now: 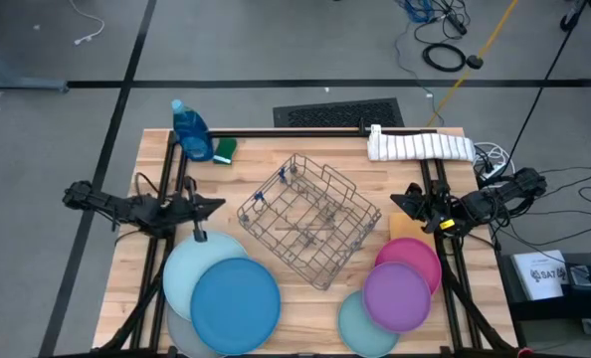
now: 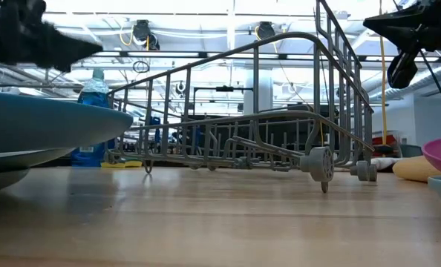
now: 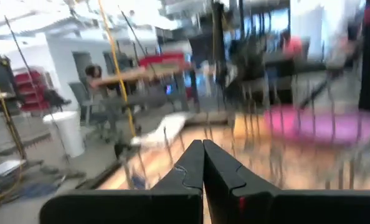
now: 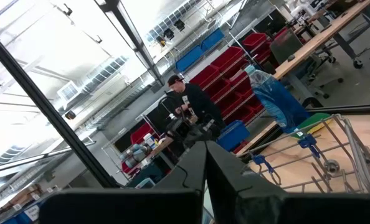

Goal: Sort dishes
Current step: Put the big blue plate into the dish rack

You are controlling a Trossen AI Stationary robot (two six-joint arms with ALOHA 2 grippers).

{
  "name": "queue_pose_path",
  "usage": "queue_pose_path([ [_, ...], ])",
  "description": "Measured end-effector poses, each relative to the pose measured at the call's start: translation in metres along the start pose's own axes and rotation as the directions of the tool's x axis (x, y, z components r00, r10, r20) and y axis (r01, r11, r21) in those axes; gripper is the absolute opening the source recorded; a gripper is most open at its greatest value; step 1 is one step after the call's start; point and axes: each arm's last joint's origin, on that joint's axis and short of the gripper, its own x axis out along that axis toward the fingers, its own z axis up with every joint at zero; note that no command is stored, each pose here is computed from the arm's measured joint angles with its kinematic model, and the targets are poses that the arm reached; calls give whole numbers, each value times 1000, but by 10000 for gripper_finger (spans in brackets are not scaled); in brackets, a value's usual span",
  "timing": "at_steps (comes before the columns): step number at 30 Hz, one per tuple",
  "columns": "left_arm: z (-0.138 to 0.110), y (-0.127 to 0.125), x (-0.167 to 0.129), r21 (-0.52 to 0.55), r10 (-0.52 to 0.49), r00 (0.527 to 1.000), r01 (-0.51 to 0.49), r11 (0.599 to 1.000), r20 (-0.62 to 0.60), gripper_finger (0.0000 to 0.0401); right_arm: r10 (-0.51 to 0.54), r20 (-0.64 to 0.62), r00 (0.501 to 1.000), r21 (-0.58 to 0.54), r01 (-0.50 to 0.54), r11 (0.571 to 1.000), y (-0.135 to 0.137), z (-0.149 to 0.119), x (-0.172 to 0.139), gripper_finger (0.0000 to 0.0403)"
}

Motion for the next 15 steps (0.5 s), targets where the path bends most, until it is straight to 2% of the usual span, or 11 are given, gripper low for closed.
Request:
queue_pose_path([
  [3, 16, 2, -1, -157, -27, 986, 53, 986, 164, 2, 0, 0, 1000, 0, 0, 1000, 0, 0, 0, 6],
  [6, 31, 7, -5, -243, 16, 950, 64, 968, 313, 2, -1, 0, 1000, 0, 1, 1000, 0, 0, 0, 6],
  [8, 37, 9, -7, -300, -3, 922, 129, 945, 387, 2, -1, 0, 1000, 0, 1, 1000, 0, 0, 0, 6],
  [11, 44, 10, -10, -436, -37, 893, 255, 863, 449, 2, 0, -1, 1000, -1, 0, 1000, 0, 0, 0, 6],
  [13, 46, 7, -9, -474, -107, 885, 340, 812, 453, 2, -2, -2, 1000, -2, 2, 1000, 0, 0, 0, 6],
  [15, 52, 6, -9, -472, -183, 857, 429, 770, 482, 2, -1, -2, 1000, -2, 1, 1000, 0, 0, 0, 6],
])
